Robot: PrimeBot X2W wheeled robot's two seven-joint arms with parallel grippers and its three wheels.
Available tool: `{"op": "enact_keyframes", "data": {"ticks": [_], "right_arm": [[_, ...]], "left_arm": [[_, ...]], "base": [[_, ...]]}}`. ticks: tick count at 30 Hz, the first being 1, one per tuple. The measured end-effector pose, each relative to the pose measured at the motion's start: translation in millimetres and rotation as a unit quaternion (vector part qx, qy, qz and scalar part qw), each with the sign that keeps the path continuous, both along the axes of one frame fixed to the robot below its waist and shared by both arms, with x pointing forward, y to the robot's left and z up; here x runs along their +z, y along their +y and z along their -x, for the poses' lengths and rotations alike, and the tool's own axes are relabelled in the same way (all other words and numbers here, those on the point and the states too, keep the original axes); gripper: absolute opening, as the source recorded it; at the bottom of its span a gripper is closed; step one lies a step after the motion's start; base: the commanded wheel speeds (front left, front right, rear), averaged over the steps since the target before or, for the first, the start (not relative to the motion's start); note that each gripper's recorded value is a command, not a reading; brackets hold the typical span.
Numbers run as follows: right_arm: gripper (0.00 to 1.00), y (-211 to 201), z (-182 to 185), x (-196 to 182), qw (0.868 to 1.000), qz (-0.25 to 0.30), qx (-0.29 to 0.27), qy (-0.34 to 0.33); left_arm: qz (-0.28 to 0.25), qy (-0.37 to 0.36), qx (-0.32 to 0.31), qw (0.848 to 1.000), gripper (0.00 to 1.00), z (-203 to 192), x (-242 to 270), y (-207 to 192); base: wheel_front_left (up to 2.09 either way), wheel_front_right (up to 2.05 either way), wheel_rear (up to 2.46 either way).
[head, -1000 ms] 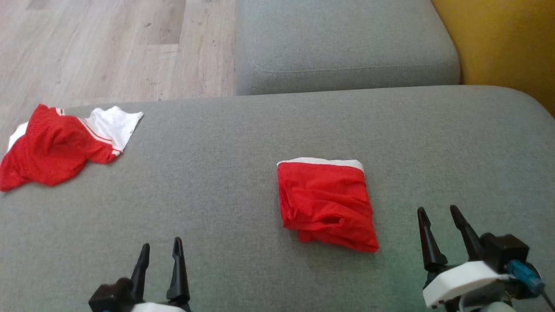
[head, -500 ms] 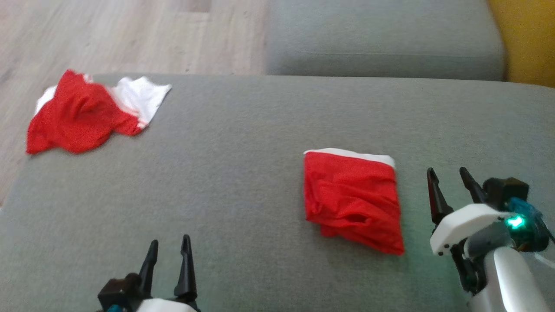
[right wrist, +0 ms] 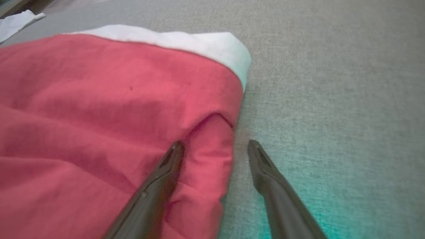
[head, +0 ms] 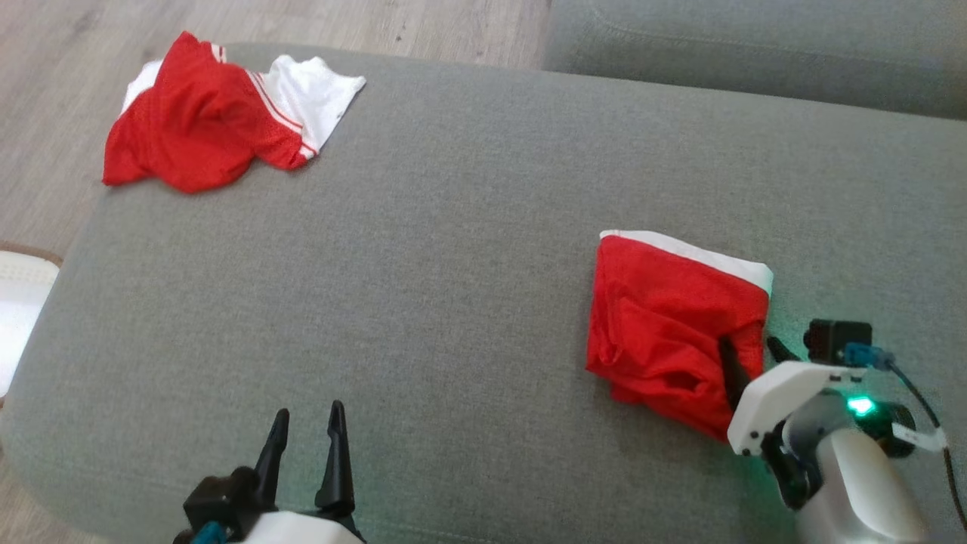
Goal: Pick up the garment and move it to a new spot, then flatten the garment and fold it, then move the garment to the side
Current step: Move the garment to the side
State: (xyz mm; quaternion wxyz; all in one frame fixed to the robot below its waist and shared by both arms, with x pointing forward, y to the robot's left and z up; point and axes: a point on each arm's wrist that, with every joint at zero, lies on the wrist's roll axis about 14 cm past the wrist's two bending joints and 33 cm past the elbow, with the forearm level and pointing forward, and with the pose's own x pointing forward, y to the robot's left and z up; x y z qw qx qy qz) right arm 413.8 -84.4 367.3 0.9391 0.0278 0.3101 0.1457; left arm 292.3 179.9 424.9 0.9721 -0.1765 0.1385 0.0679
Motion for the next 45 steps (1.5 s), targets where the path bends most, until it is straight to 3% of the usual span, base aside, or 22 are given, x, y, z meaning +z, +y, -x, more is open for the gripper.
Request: {"op": "enact_keyframes", "data": {"ticks": [2, 3, 4, 13, 19, 25, 30, 38, 45], "right_arm": [[0.35, 5, -4, -2, 1.0, -0.007, 0.003, 0.005], [0.2, 7, -6, -1, 1.0, -0.011, 0.004, 0.004], [0.0, 9, -8, 0, 1.0, -0.014, 0.006, 0.004], [0.0, -25, -25, 14, 0.999, 0.017, -0.028, -0.041], [0.0, -89, -34, 35, 0.991, 0.051, -0.095, -0.076], [0.0, -165, -16, 39, 0.977, 0.091, -0.175, -0.078], [0.0, -204, -12, 44, 0.966, 0.111, -0.217, -0.08], [0.0, -221, -28, 43, 0.964, 0.162, -0.195, -0.076], [0.0, -241, -84, 73, 0.954, 0.229, -0.161, -0.108]], "left_arm": [[0.0, 0.005, 0.001, 1.0, 1.0, 0, -3, 1], [0.0, 0.005, 0.0, 1.0, 1.0, -2, -3, 1], [-0.001, 0.004, -0.002, 1.0, 1.0, -4, -2, 0], [-0.002, -0.008, -0.057, 0.998, 1.0, -31, 1, -28], [0.001, -0.021, -0.111, 0.994, 1.0, -62, 3, -59], [0.009, -0.036, -0.184, 0.982, 1.0, -93, 5, -105], [0.018, -0.036, -0.229, 0.973, 1.0, -111, 0, -136], [0.019, -0.022, -0.242, 0.97, 1.0, -121, -12, -142], [-0.001, -0.013, -0.203, 0.979, 1.0, -122, -16, -111]], "base": [[0.0, 0.0, 0.0], [0.0, 0.0, 0.0], [0.0, 0.0, 0.0], [0.0, 0.0, 0.0], [0.0, 0.0, 0.0], [0.0, 0.0, 0.0], [0.0, 0.0, 0.0], [0.0, 0.0, 0.0], [0.0, 0.0, 0.0]]}}
